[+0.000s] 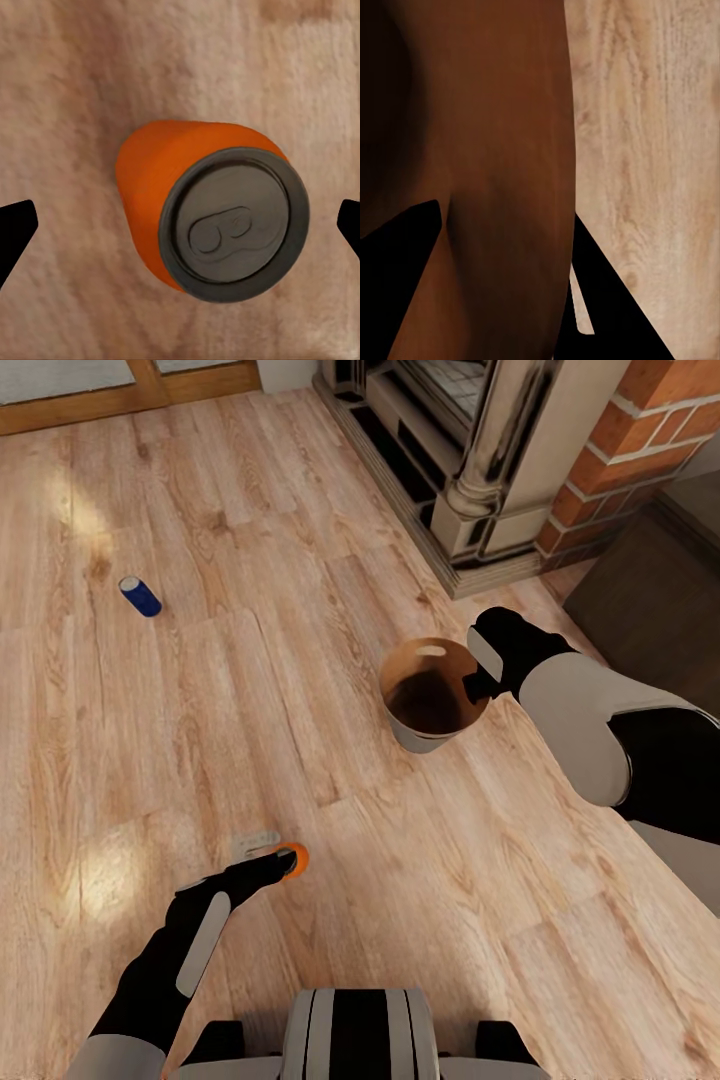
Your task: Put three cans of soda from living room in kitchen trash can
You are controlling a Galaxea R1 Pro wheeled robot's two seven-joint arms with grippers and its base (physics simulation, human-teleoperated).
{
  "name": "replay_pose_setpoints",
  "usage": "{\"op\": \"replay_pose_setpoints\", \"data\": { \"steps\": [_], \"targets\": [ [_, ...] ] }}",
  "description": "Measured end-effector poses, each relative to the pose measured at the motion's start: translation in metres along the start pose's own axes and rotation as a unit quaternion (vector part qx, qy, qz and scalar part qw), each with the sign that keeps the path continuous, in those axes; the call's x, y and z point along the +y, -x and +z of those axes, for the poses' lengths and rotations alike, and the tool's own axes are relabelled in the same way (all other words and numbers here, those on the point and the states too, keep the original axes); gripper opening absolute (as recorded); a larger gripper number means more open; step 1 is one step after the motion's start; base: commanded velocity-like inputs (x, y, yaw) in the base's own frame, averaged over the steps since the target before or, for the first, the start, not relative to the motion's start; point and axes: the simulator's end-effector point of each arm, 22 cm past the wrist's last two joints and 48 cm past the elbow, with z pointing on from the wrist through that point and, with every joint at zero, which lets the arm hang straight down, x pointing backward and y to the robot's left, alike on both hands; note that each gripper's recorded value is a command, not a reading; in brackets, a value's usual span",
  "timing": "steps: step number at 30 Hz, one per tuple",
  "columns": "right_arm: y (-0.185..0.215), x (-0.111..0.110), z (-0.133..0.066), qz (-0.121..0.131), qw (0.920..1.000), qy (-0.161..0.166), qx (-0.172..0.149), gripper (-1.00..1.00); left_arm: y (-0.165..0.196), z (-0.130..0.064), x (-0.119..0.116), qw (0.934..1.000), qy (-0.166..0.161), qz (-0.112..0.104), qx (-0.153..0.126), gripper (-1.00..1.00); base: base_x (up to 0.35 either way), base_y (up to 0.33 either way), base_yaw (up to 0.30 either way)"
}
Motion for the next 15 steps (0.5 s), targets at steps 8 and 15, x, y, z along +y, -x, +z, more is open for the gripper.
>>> {"op": "replay_pose_setpoints", "data": {
  "steps": [8,15],
  "targets": [
    [-0.003,0.005,0.008,-0.003,1.0000,0.001,0.005,-1.00,-0.005,0.003,0.003,1.0000,0.002,-0.001,0.005,1.00,0.000,0.000,0.000],
    [-0.009,0.015,0.026,-0.006,0.9999,0.002,0.009,-1.00,-0.007,0.015,-0.001,0.9999,-0.011,-0.012,-0.001,1.00,0.000,0.000,0.000]
  ]
}}
